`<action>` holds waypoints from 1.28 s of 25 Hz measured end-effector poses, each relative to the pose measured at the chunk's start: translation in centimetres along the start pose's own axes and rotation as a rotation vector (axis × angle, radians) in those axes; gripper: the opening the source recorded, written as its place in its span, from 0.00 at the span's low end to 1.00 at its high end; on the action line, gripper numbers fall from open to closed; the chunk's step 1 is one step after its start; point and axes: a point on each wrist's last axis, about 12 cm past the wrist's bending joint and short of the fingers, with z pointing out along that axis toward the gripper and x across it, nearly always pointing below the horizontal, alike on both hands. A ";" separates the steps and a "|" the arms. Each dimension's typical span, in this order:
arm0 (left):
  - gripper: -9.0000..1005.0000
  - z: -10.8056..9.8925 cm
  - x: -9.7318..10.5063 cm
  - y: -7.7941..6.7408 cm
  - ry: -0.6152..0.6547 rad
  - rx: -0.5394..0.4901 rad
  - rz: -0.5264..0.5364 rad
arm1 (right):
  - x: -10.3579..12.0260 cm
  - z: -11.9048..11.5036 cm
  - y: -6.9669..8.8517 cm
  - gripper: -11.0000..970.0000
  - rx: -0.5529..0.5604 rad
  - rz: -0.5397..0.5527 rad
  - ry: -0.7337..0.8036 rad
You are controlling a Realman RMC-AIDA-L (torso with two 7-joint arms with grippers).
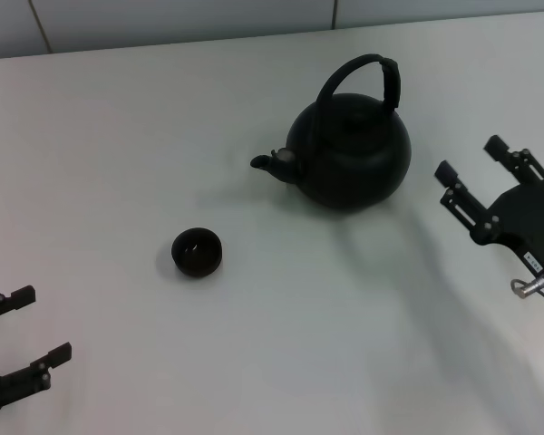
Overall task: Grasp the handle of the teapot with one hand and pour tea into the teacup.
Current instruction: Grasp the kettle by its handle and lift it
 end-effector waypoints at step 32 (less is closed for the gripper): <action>0.81 0.2 -0.3 0.0 -0.046 -0.031 -0.013 | -1.4 12.1 -3.2 0.75 -0.070 -0.022 0.182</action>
